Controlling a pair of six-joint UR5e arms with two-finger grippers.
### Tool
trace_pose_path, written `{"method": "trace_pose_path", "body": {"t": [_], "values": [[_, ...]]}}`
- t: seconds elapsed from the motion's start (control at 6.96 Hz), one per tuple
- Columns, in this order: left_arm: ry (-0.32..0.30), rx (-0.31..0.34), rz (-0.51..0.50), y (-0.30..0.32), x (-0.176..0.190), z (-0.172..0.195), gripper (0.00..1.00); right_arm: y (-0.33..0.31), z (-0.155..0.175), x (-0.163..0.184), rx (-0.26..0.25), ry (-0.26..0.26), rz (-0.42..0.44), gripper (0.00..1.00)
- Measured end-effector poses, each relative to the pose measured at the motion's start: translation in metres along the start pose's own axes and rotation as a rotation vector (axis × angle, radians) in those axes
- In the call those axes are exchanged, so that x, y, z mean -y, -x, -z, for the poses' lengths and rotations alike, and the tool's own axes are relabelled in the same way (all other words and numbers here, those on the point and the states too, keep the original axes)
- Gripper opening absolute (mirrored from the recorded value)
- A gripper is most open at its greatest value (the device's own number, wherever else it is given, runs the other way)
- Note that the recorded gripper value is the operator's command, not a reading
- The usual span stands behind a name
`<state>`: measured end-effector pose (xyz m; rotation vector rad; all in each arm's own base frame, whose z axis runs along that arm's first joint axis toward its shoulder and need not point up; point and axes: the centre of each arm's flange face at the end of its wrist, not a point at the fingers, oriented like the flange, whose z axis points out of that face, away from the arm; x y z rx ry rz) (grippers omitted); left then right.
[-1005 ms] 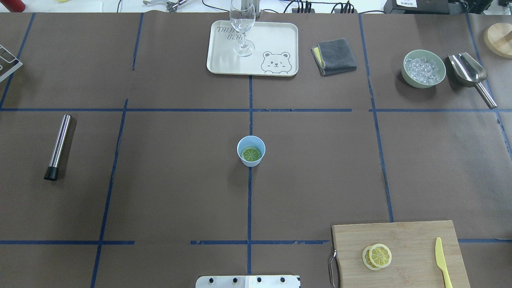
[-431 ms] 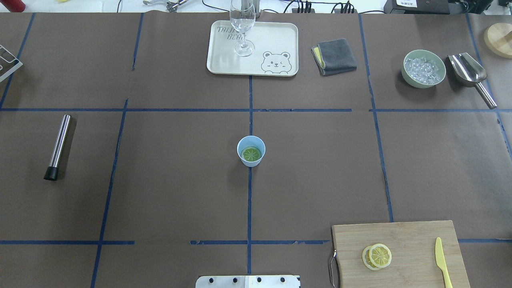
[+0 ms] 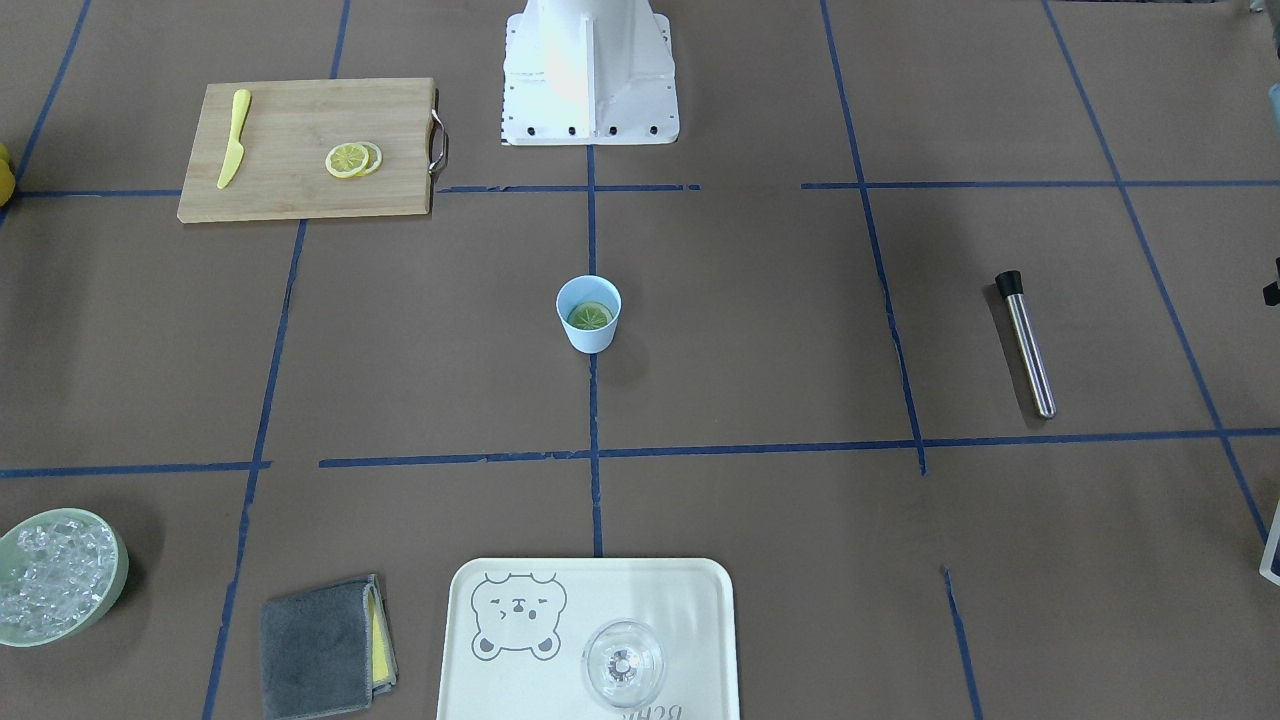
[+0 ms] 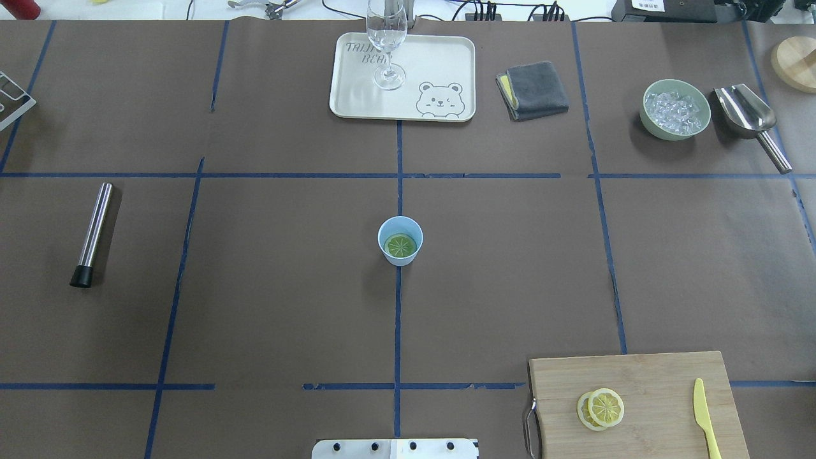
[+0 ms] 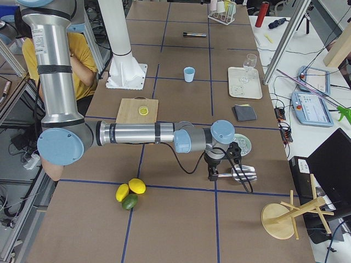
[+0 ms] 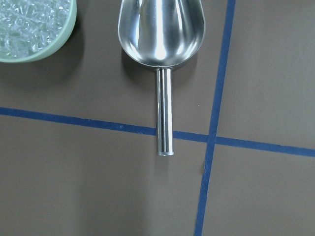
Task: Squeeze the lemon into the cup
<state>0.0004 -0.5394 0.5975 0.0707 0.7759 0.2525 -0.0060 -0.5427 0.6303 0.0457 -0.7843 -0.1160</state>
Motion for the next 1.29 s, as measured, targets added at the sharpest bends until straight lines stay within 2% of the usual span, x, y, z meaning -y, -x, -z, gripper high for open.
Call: {"method": "trace_pose_path", "body": {"t": [0.29,0.57,1.01,1.29], "values": [[0.03,-0.012,-0.003,0.017,-0.007,-0.008,1.0,0.002,0.002,0.003,-0.001,-0.002,-0.001,1.0],[0.019,-0.027,0.034,0.037,-0.014,-0.003,1.0,-0.004,0.003,0.002,-0.003,0.0,-0.016,1.0],[0.001,-0.027,0.029,0.038,-0.01,0.002,1.0,-0.032,0.004,-0.012,0.001,0.002,-0.073,1.0],[-0.004,-0.026,0.032,0.04,-0.009,0.004,1.0,-0.031,0.001,-0.014,0.056,0.01,-0.105,1.0]]}}
